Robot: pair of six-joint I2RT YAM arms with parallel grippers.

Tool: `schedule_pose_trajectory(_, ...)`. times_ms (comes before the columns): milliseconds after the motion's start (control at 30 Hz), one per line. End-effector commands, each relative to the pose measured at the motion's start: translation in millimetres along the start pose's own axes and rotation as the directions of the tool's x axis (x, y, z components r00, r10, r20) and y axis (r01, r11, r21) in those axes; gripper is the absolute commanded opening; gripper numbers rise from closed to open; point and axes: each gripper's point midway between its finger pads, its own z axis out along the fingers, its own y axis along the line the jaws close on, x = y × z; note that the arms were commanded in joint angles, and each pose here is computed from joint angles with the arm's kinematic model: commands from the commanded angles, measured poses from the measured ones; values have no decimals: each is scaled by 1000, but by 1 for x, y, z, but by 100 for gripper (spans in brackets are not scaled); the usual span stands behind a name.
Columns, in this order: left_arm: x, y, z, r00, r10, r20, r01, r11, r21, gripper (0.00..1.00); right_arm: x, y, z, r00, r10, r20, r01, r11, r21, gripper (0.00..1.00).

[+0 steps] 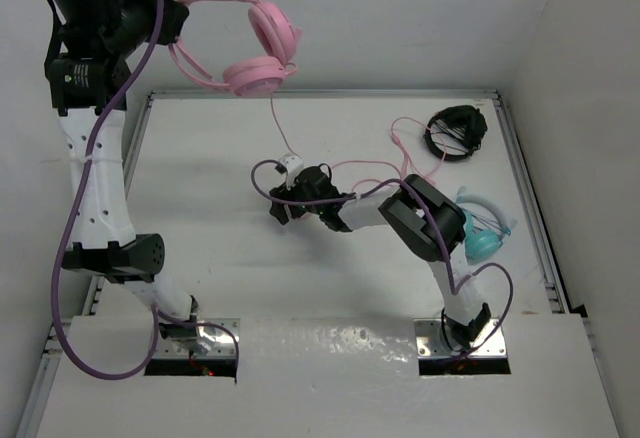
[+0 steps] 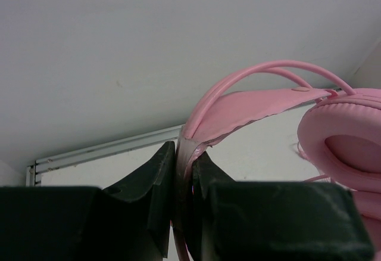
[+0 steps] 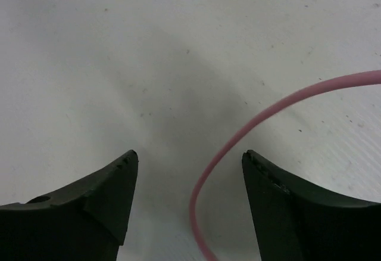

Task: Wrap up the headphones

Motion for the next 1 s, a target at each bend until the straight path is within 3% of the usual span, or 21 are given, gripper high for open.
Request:
schedule_pose_trajectory(0, -52, -19, -25, 988, -14, 155, 8, 999, 39, 0, -22, 15, 10, 995, 75, 69, -75, 997, -7, 67)
schedule_pose_trajectory(33, -52, -21, -25, 988, -19, 152, 11, 999, 50, 0, -17, 20, 14, 995, 75, 60, -74, 997, -17, 59)
schedule_pose_trajectory(67, -51, -21, -25, 988, -28, 150, 20, 998, 55, 0, -17, 23, 16, 996, 75, 56, -74, 997, -26, 30)
schedule_pose_trajectory(100, -50, -22, -25, 989, -31, 146, 22, 998, 61, 0, -15, 25, 17, 996, 79, 48, -77, 997, -29, 10)
schedule_pose_trajectory(133, -47, -21, -23, 990, -37, 137, 28, 998, 63, 0, -16, 28, 15, 995, 87, 48, -86, 996, -31, 0)
schedule_pose_trajectory(267, -26, -12, -11, 994, -64, 91, 59, 997, 54, 0, -21, 42, -13, 996, 82, 33, -79, 994, -80, 0)
schedule_pose_trajectory(300, -20, -11, -5, 994, -83, 76, 78, 995, 64, 0, -20, 48, -19, 999, 42, 13, -40, 995, -93, 0)
schedule_pose_trajectory(333, -5, -7, 5, 994, -104, 43, 101, 993, 66, 0, -6, 60, -28, 997, 1, -80, -10, 994, -107, 0)
schedule_pose_trajectory(367, 4, -5, 11, 990, -137, 21, 135, 988, 71, 0, -33, 73, -33, 995, -80, -54, 71, 988, -140, 0)
schedule_pose_trajectory(400, 17, -4, 21, 988, -156, -9, 156, 984, 85, 0, -31, 97, -40, 985, -143, -97, 122, 973, -197, 0)
schedule_pose_trajectory(433, 36, 1, 32, 982, -182, -47, 185, 979, 82, 0, -12, 105, -53, 956, -191, -223, 141, 965, -223, 0)
schedule_pose_trajectory(467, 49, 3, 39, 975, -211, -72, 216, 973, 84, 0, -42, 123, -57, 941, -287, -181, 233, 934, -271, 0)
schedule_pose_trajectory(533, 87, 9, 60, 958, -251, -137, 264, 961, 83, 0, -33, 151, -76, 885, -383, -265, 288, 897, -335, 0)
schedule_pose_trajectory(567, 106, 10, 69, 946, -273, -174, 291, 953, 88, 0, -60, 167, -78, 888, -404, -221, 315, 883, -348, 0)
schedule_pose_trajectory(633, 142, 15, 80, 927, -293, -233, 318, 945, 78, 0, -67, 185, -92, 873, -418, -252, 300, 867, -399, 0)
schedule_pose_trajectory(667, 160, 14, 86, 924, -277, -264, 306, 949, 76, 0, -102, 197, -97, 893, -407, -191, 305, 861, -407, 0)
schedule_pose_trajectory(733, 194, 12, 90, 917, -241, -318, 277, 958, 73, 0, -116, 200, -108, 888, -412, -205, 302, 858, -415, 0)
schedule_pose_trajectory(833, 242, 2, 91, 917, -72, -393, 124, 986, 109, 0, -163, 195, -130, 885, -451, -115, 385, 848, -364, 0)
schedule_pose_trajectory(967, 290, -33, 80, 874, 217, -435, -87, 950, 299, 0, -205, 152, -155, 870, -485, -87, 470, 869, -153, 0)
